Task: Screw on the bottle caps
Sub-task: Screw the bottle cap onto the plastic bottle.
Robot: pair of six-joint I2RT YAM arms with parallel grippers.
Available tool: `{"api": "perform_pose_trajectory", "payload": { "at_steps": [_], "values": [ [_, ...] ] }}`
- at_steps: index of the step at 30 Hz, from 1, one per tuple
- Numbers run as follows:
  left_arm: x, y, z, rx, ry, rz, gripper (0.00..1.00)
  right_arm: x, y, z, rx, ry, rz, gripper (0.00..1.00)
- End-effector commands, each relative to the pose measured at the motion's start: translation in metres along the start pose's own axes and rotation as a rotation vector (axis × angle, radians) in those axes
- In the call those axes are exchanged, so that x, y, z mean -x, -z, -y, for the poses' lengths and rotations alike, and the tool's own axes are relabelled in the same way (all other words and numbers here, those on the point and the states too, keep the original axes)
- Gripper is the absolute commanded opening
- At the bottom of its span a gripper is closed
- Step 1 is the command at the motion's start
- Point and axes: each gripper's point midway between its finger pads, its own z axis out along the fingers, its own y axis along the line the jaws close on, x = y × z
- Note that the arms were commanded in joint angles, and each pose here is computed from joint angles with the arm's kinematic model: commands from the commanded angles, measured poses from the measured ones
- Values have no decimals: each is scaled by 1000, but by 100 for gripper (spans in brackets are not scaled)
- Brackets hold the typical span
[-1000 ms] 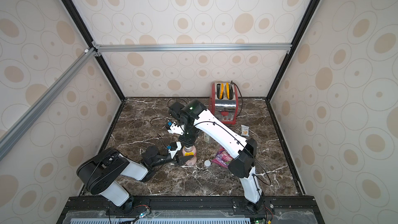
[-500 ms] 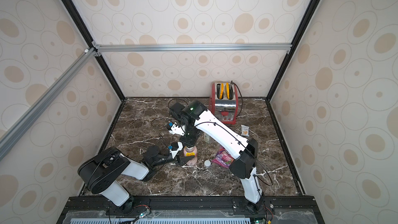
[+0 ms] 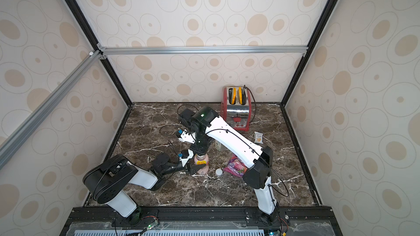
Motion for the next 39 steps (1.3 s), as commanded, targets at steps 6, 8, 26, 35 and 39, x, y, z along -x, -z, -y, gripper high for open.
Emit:
{"api": "perform_pose_trajectory", "payload": {
  "at_steps": [6, 8, 26, 35, 39],
  "values": [
    [-10, -6, 1, -12, 27, -40, 69, -14, -3, -11, 29, 5, -57, 31],
    [-11, -6, 1, -10, 26, -42, 69, -14, -4, -14, 44, 7, -61, 31],
    [-13, -7, 0, -8, 29, -52, 69, -14, 12, -12, 15, 9, -5, 30],
    [-12, -7, 1, -13, 32, -51, 69, -17, 11, -11, 3, 5, -1, 30],
    [-11, -7, 2, -19, 31, -48, 69, -11, 7, -9, -2, 5, 6, 30]
  ]
}}
